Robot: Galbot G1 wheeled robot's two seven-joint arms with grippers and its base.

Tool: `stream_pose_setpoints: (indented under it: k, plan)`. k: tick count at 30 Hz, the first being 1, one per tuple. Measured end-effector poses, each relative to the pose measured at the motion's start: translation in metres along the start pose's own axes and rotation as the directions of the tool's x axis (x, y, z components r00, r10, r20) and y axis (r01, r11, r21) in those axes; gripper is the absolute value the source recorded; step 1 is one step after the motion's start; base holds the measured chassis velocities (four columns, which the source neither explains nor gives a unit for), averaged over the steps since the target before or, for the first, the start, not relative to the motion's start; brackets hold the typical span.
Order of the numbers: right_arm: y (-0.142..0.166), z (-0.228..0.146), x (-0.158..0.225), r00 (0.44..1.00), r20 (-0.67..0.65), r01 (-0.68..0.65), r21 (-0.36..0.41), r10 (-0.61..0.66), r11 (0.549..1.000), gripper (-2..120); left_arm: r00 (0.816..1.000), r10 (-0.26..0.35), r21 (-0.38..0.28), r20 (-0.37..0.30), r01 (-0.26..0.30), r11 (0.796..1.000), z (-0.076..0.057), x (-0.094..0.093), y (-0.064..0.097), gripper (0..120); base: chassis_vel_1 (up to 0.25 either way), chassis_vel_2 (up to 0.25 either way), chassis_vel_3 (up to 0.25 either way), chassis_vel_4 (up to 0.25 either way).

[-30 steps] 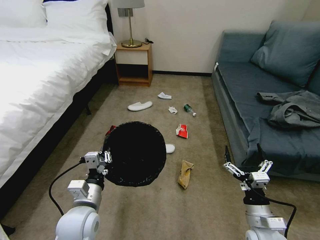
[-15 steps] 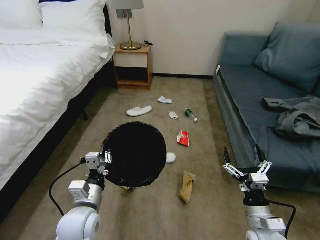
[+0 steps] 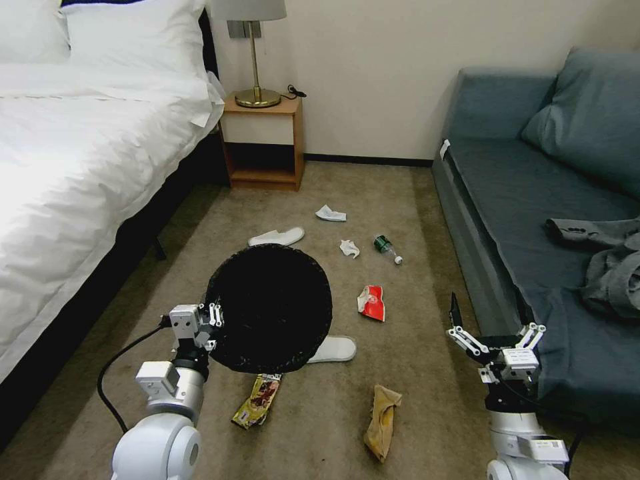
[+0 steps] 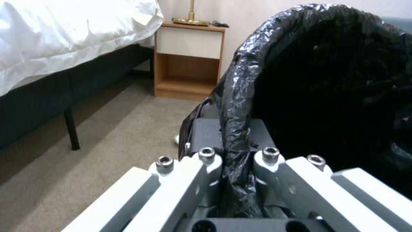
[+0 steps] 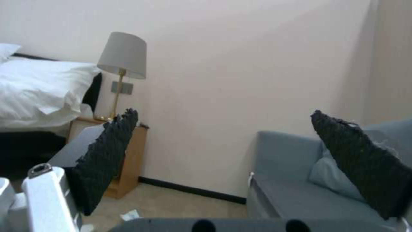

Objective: Pick up the trash bin, then pick up the garbage on the floor and place it into the trash bin.

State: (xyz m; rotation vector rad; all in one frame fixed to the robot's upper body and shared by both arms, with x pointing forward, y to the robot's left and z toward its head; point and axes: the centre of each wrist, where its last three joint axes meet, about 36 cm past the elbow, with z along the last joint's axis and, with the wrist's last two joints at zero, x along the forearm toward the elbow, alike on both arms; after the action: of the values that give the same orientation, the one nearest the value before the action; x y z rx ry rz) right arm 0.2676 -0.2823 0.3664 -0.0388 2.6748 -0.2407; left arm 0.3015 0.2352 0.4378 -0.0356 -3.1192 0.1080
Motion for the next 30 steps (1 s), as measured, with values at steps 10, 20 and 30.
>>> stream_pose_setpoints:
  k: [10, 20, 30]
  plan:
    - [0.003, 0.001, -0.001, 0.999, 0.016, -0.033, 0.010, 0.033, 0.999, 100, 1.000, 0.000, -0.001, 0.001, 0.000, 1.000, 0.000, 0.000, 0.000, 3, 0.000, 0.000, 0.000, 0.000]
    - [0.008, -0.008, -0.005, 0.998, 0.040, -0.049, 0.043, 0.047, 0.998, 100, 1.000, 0.000, -0.002, 0.000, 0.000, 1.000, 0.000, 0.000, 0.000, 3, 0.000, 0.000, 0.000, 0.000]
    - [0.008, -0.042, -0.012, 0.998, -0.060, -0.029, -0.013, 0.028, 0.999, 100, 1.000, 0.005, 0.005, 0.026, -0.005, 1.000, -0.009, 0.005, -0.004, 3, 0.000, 0.000, 0.000, 0.000]
